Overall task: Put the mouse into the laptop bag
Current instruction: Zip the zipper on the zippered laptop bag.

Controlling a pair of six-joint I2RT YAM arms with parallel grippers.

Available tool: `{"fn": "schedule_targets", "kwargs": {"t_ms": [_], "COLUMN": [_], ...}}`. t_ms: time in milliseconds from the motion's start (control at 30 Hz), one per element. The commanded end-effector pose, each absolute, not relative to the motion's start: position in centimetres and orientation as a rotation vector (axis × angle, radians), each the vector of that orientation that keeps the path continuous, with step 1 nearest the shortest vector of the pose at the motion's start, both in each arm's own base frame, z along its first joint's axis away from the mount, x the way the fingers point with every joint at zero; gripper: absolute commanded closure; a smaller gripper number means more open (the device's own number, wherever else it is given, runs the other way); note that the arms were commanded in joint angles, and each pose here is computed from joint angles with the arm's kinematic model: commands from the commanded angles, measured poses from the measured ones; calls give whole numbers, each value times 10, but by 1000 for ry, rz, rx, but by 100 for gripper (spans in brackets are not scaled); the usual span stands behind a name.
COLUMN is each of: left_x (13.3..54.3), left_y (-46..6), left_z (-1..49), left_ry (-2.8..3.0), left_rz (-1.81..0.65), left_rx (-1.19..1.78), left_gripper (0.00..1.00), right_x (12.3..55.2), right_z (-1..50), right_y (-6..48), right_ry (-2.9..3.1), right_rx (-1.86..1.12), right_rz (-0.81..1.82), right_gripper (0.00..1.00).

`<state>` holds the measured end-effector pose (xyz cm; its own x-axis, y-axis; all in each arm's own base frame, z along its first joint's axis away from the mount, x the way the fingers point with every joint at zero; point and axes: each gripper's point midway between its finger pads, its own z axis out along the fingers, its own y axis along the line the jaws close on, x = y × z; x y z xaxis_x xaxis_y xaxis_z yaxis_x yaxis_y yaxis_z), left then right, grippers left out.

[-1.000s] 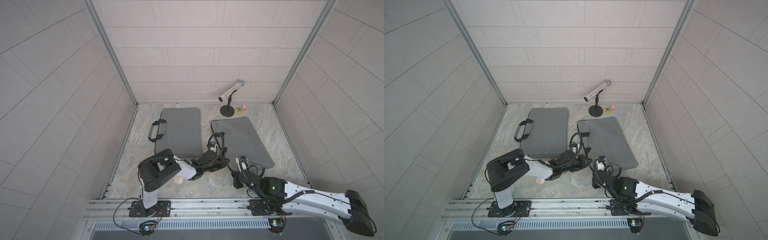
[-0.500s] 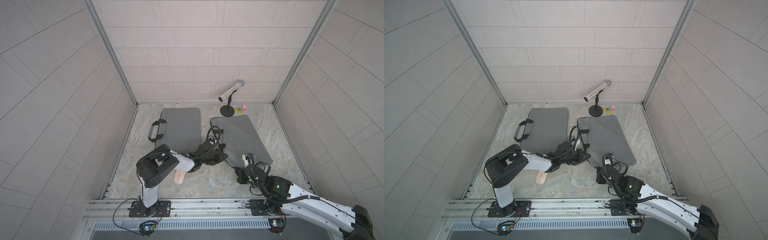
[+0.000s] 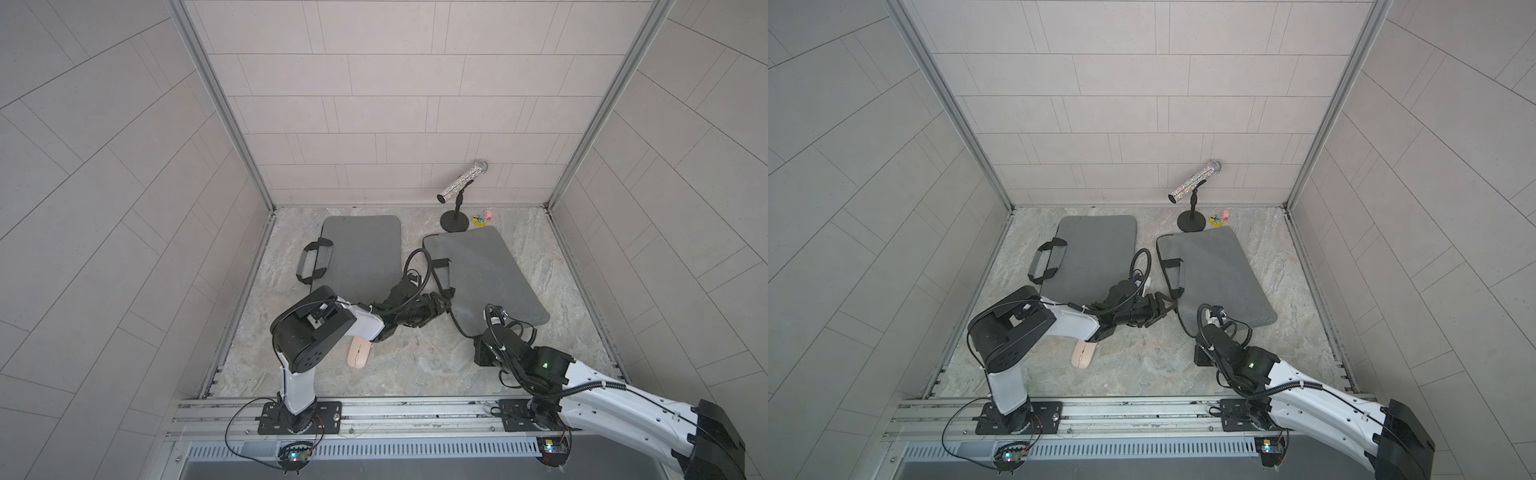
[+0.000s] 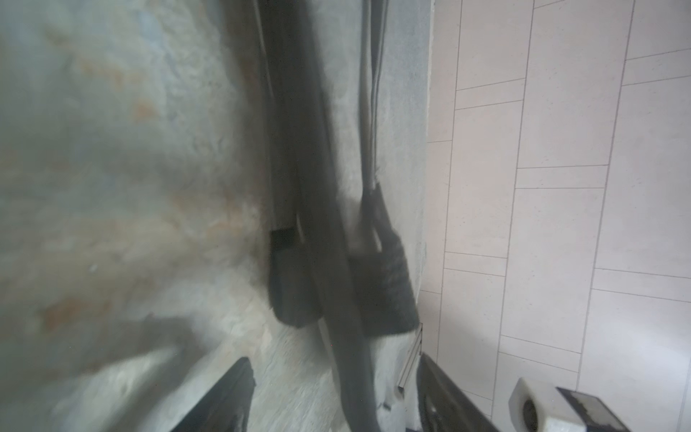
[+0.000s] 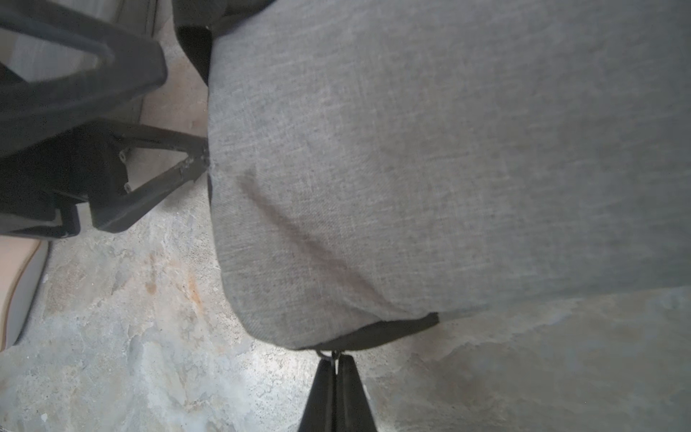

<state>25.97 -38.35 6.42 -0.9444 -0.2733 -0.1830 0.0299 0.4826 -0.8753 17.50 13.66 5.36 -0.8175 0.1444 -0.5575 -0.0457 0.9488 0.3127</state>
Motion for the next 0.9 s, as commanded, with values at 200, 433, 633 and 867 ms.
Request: {"fn": "schedule_targets", "kwargs": {"t_ms": [200, 433, 633, 867], "left_x": [215, 218, 224, 221], "left_y": [-429, -445, -432, -413], "left_z": [88, 75, 77, 84], "left_ry": [2335, 2359, 2344, 2321], "left_rz": [-1581, -1586, -1579, -1568], "left_rx": [-91, -85, -120, -137], "left_gripper": [29, 79, 100, 100], "right_x": [183, 179, 179, 180], "right_z": [77, 74, 52, 35], "right_y": [162, 150, 114, 74], "right_ry": [2429, 2418, 2508, 2559], "right_rx": [-31, -26, 99, 302], "right_rz": [550, 512, 298, 158], "right_gripper": [100, 100, 100, 100]}}
